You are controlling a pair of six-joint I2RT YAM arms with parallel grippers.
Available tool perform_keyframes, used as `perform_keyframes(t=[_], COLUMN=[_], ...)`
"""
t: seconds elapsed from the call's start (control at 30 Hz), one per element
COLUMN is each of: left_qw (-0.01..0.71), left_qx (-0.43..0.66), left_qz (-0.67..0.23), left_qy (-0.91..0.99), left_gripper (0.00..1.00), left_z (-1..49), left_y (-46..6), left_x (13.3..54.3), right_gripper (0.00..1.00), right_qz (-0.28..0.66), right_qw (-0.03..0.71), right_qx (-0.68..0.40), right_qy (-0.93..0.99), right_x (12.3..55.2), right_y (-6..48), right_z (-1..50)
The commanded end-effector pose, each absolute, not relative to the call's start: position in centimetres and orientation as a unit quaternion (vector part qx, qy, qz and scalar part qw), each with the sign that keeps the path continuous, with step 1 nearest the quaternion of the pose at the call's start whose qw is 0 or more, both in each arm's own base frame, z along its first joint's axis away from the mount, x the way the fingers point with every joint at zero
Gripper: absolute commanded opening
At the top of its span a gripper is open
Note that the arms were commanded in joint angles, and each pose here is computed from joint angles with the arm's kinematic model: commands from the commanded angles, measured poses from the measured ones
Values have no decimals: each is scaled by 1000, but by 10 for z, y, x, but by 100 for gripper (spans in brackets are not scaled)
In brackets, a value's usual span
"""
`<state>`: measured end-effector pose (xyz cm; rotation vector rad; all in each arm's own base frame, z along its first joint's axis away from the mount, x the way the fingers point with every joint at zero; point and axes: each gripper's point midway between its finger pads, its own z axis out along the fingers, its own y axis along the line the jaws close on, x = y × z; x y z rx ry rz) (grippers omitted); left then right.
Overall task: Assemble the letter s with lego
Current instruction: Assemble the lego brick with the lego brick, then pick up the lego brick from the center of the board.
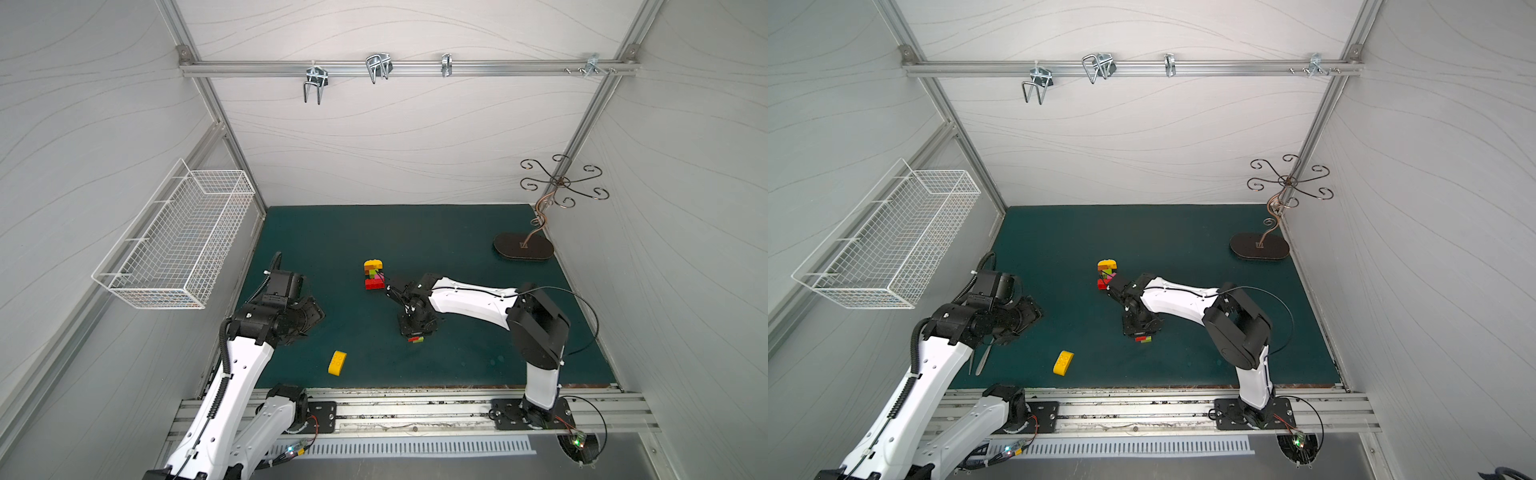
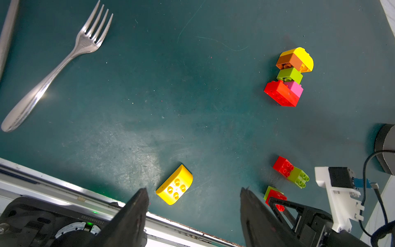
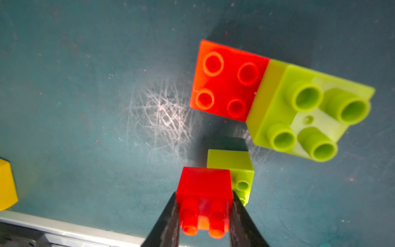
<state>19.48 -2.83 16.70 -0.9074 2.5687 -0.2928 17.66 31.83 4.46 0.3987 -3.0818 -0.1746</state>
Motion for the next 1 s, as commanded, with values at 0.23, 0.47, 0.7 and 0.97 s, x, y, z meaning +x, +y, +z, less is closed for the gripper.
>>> perform_keyframes(t=[0.23,0.47,0.7,0.97], left_qw=[220,222,222,215], left_qx=[-328,-327,-326,-329], left_qz=[-105,-105,-111,-124], left_qy=[913,913,912,911], left_gripper=[71,71,71,71], left_z=[179,181,181,174], left_y=[-25,-25,-27,-32], left_x=[199,200,202,207], right_gripper=[55,66,74,85], right_qz=[-53,-82,-198,-165], right_qw=[11,-37,-217,-219], right_qx=[139,175,443,761], right_qy=[-989,-980,-847,-588], right_x=[179,186,185,137], right_y=[314,316,325,289], right_z=[65,107,195,172])
